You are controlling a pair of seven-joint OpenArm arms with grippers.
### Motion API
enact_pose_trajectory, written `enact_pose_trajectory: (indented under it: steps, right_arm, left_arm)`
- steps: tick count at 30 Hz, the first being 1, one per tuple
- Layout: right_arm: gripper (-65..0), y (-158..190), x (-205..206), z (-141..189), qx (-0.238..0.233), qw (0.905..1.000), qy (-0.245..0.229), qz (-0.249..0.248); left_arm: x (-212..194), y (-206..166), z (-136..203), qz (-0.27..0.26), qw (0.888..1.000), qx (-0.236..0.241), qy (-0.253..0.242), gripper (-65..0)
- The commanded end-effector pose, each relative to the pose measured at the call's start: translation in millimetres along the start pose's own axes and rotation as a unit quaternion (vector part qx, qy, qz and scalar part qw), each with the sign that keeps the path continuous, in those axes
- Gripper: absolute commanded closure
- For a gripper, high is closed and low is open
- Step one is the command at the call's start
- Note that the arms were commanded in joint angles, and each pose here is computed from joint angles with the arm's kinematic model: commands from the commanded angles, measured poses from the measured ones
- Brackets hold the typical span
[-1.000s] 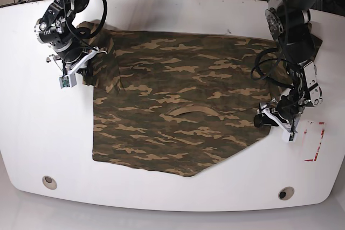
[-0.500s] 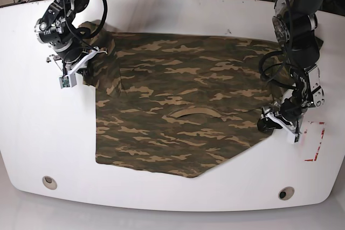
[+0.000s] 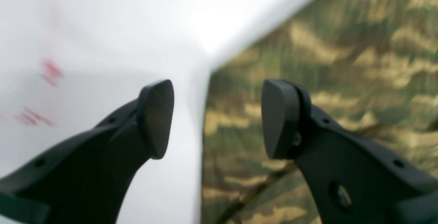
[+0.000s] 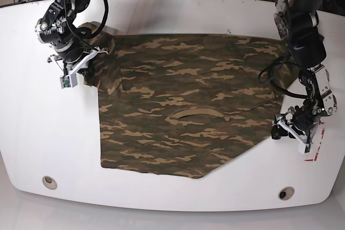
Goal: Layout the t-shirt on the table in an organized manner, then fold the t-shirt properly
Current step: 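Release the left gripper and move it to grasp the shirt's side edge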
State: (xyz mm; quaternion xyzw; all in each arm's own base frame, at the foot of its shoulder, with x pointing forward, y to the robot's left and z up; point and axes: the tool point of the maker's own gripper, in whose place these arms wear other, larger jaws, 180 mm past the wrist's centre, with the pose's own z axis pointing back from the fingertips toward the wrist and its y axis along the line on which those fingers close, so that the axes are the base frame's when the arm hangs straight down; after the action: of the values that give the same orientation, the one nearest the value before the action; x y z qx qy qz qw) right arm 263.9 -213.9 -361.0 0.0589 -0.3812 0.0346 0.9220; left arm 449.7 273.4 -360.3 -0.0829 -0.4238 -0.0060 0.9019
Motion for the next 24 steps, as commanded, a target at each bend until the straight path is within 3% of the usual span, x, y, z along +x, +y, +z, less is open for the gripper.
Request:
enact_pose_trajectory:
  steps: [1,24]
  right_arm:
    - [0.0,-2.5,15.9,4.1,-0.004,0.9996,-0.027,0.008]
    - [0.0,-3.0,17.5,4.7,-0.005,0.9995,-0.028,0.009]
  left_arm:
    - [18.9,11.8,8.2,-0.007,1.0,0.011,-0.022,-37.9]
    - [-35.9,4.4,-14.4,0.042,0.998,-0.013,0.035,-37.9]
